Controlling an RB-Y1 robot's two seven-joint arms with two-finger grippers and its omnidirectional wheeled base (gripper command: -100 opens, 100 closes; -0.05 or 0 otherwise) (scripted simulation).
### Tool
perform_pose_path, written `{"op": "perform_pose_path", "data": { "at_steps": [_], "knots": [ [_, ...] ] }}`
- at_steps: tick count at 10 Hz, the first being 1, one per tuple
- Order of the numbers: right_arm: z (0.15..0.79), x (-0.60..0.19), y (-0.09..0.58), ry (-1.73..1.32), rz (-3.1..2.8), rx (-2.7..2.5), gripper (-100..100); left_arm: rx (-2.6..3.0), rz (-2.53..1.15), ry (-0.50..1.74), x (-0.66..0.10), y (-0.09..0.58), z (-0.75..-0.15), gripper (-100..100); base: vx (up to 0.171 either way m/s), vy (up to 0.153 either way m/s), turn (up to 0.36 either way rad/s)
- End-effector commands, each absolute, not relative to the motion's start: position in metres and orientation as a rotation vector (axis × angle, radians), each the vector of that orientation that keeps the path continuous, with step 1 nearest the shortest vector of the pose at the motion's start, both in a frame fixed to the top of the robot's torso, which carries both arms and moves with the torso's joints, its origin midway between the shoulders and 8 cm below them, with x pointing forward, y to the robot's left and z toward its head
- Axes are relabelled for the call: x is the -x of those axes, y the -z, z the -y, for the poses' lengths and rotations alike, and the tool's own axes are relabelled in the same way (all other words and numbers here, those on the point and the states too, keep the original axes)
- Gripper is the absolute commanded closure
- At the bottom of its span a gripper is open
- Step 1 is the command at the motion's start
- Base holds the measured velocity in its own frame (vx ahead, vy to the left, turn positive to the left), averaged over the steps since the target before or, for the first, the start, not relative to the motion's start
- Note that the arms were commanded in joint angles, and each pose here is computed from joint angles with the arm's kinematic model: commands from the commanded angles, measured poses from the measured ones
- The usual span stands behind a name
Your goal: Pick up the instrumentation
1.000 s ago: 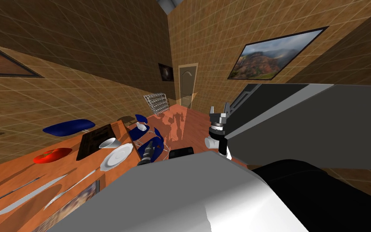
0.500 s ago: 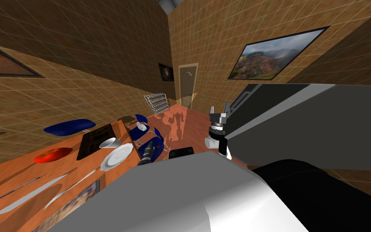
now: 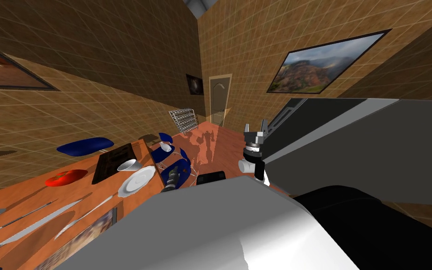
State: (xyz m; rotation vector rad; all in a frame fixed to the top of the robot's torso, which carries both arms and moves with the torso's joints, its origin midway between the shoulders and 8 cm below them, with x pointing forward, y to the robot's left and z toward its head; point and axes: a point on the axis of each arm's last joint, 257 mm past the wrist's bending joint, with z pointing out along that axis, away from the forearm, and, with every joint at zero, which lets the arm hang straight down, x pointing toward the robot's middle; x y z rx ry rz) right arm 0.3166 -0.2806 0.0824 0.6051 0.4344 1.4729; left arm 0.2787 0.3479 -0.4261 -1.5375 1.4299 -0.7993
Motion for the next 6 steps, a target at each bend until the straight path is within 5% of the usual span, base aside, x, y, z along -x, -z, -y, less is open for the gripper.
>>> {"op": "perform_pose_path", "data": {
  "at_steps": [1, 4, 6],
  "knots": [
    [0.281, -0.317, -0.082, -1.473, -0.434, -0.605, 0, 1.565, -1.451, 0.767, -0.275, 0.439, -0.355, -100, 0.034, -0.035, 0.030],
    [0.281, -0.317, -0.082, -1.473, -0.434, -0.605, 0, 1.614, -1.487, 0.707, -0.264, 0.465, -0.366, -100, 0.024, -0.023, 0.031],
    [0.281, -0.317, -0.082, -1.473, -0.434, -0.605, 0, 1.631, -1.499, 0.686, -0.260, 0.473, -0.370, -100, 0.162, -0.041, -0.140]
  ]
}}
